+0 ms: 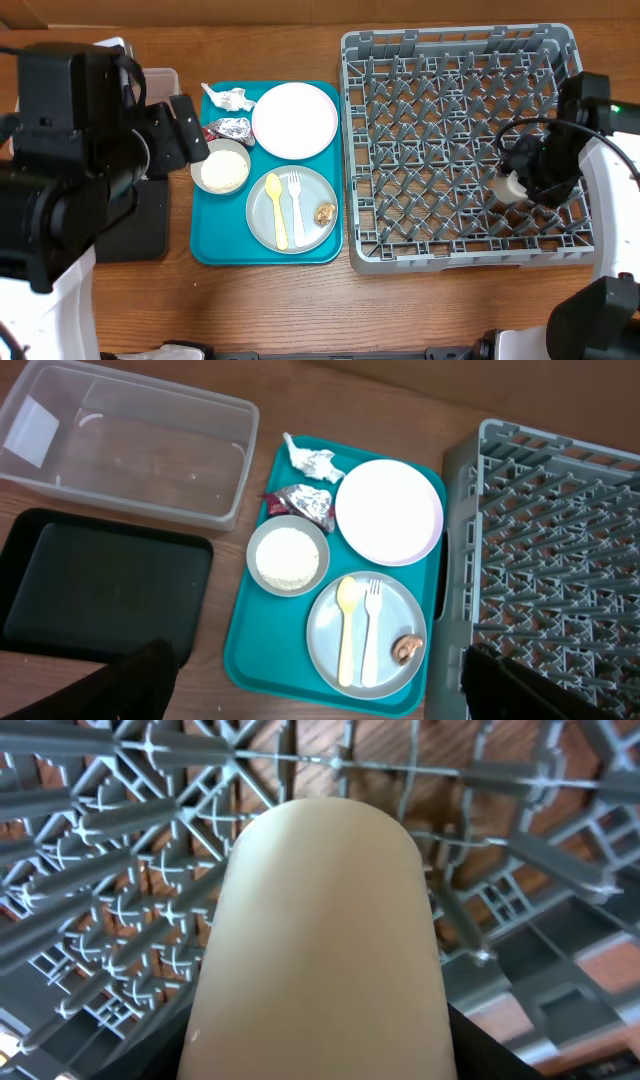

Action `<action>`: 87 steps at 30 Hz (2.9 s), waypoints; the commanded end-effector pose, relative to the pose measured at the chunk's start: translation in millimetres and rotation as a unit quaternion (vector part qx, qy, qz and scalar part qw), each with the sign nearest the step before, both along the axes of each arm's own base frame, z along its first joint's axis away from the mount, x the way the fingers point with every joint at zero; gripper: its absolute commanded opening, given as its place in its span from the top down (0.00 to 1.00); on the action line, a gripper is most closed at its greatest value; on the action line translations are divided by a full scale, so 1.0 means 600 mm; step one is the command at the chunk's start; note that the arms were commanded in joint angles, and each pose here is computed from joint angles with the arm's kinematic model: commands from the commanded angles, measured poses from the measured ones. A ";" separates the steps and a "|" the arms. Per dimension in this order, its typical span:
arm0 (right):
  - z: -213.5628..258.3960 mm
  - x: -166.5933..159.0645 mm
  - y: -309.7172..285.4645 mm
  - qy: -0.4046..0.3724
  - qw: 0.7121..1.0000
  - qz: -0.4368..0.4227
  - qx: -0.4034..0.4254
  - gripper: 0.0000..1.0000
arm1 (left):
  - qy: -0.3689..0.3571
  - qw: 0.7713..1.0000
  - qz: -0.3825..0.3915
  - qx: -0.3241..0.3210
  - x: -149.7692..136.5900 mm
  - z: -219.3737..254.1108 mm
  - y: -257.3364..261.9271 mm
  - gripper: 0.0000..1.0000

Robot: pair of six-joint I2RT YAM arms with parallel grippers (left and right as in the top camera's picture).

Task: Sort waste into correct bins and load items into the dishwasher rack
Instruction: 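Place the white cup upside down in the rack with the right gripper, then grasp the yellow spoon with the right gripper and place it in the rack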

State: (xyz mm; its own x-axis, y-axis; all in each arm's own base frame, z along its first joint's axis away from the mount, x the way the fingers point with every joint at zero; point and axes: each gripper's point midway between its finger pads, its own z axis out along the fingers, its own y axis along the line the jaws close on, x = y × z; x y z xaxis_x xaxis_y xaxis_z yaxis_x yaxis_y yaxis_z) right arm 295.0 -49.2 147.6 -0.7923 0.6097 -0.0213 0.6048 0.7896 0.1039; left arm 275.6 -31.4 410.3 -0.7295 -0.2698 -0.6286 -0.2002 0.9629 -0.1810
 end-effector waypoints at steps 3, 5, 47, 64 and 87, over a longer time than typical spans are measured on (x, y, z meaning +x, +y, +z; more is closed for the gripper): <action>-0.038 -0.010 0.013 0.014 1.000 0.008 0.021 0.58 | 0.014 1.000 -0.006 -0.005 0.010 -0.012 -0.012 0.07; -0.041 -0.008 0.016 0.012 1.000 0.009 0.027 0.54 | 0.014 1.000 -0.006 -0.004 0.011 -0.012 -0.011 0.07; -0.005 -0.001 0.030 -0.008 0.998 0.051 0.043 0.23 | 0.015 1.000 -0.010 -0.006 0.010 -0.012 -0.014 0.05; 0.449 -0.091 0.178 -0.455 0.866 0.205 0.041 0.00 | 0.079 0.989 -0.123 -0.014 0.041 -0.068 -0.086 0.12; 0.260 0.022 0.403 -0.263 0.893 0.346 0.115 0.18 | 0.011 0.995 0.096 0.001 -0.084 -0.030 0.072 0.00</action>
State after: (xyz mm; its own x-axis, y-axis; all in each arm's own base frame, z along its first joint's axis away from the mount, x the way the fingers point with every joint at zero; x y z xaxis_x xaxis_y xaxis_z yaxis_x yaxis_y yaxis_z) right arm 292.0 155.4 340.3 -0.8605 0.0583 -0.5060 -0.2244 0.8484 0.4794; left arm 256.3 -15.2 353.7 -0.8126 -0.3102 -0.4934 -0.2952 0.9490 -0.1105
